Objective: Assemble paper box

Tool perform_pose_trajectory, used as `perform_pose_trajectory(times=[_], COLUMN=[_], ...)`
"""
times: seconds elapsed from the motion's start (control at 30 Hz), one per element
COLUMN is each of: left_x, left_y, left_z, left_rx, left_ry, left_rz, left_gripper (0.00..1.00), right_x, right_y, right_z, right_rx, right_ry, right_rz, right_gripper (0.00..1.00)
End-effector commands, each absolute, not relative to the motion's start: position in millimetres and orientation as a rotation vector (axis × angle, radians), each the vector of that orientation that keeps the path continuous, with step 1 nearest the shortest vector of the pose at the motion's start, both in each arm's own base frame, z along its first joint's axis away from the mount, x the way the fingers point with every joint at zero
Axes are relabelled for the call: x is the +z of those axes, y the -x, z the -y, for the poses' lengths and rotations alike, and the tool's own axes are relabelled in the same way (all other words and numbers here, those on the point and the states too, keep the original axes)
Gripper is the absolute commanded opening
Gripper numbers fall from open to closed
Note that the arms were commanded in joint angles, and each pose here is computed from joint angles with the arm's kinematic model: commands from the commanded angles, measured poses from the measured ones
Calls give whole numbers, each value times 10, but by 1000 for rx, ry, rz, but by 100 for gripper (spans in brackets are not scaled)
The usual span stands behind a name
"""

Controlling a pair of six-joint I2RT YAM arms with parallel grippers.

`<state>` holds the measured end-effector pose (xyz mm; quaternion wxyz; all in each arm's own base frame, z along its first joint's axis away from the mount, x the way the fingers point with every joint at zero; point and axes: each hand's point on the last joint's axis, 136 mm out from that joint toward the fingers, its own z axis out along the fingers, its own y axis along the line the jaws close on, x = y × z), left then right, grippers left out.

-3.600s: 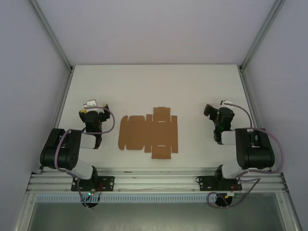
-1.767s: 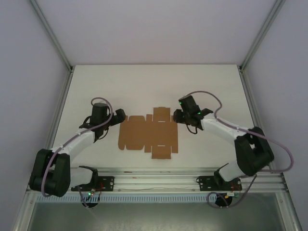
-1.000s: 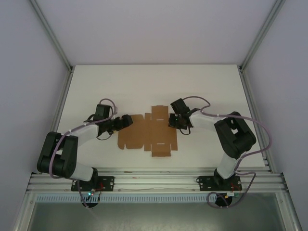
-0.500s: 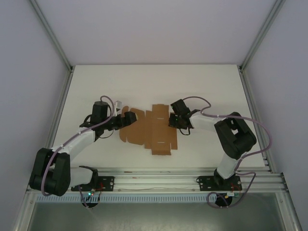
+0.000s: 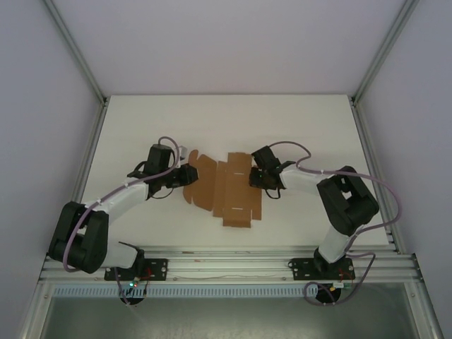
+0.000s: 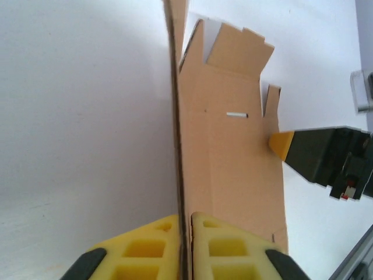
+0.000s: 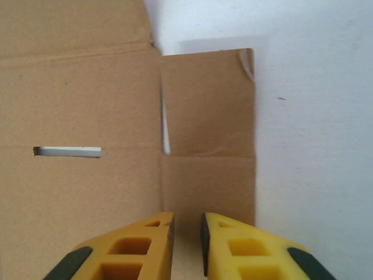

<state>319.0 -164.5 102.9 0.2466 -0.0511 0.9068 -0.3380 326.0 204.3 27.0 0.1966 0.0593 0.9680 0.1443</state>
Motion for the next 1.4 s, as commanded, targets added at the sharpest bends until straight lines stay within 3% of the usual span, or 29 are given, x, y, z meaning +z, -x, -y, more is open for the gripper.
perform_pose_trajectory(times=[0.0, 0.07, 0.23, 0.4, 0.57, 0.77, 0.97, 1.2, 1.37], left_x=[1197, 1375, 2139, 3042, 3612, 3826, 3879, 3947, 3884], left_y=[-3194, -3207, -3253, -3156, -2967, -2817, -2748, -2701, -2755], left_z=[1627, 1653, 1752, 1885, 1934, 1901, 1863, 1841, 1780], left_rx=[-890, -923, -1068, -1227, -1349, -1363, -1360, -1355, -1317], left_ry=[116, 100, 48, -76, -152, -173, -169, -177, -122], left_rz=[-2431, -2365, -2088, -1827, -1636, -1581, -1549, -1518, -1533], left_gripper=[5, 0, 0, 0, 0, 0, 0, 0, 0], right_x=[469, 691, 1313, 1968, 2480, 2678, 2859, 2877, 2925], right_y=[-3209, -3259, -3272, -3332, -3294, -3331, -3222, -3166, -3087], right_z=[-1782, -1735, -1652, -1529, -1549, -1560, -1763, -1804, -1811], right_rx=[312, 367, 635, 825, 1065, 1206, 1439, 1482, 1484], right_ry=[-147, -152, -120, -53, 4, 57, 170, 206, 238], right_rz=[-2691, -2636, -2466, -2219, -2064, -2008, -1914, -1919, -1906], right_gripper=[31, 40, 85, 100, 100, 99, 76, 69, 44])
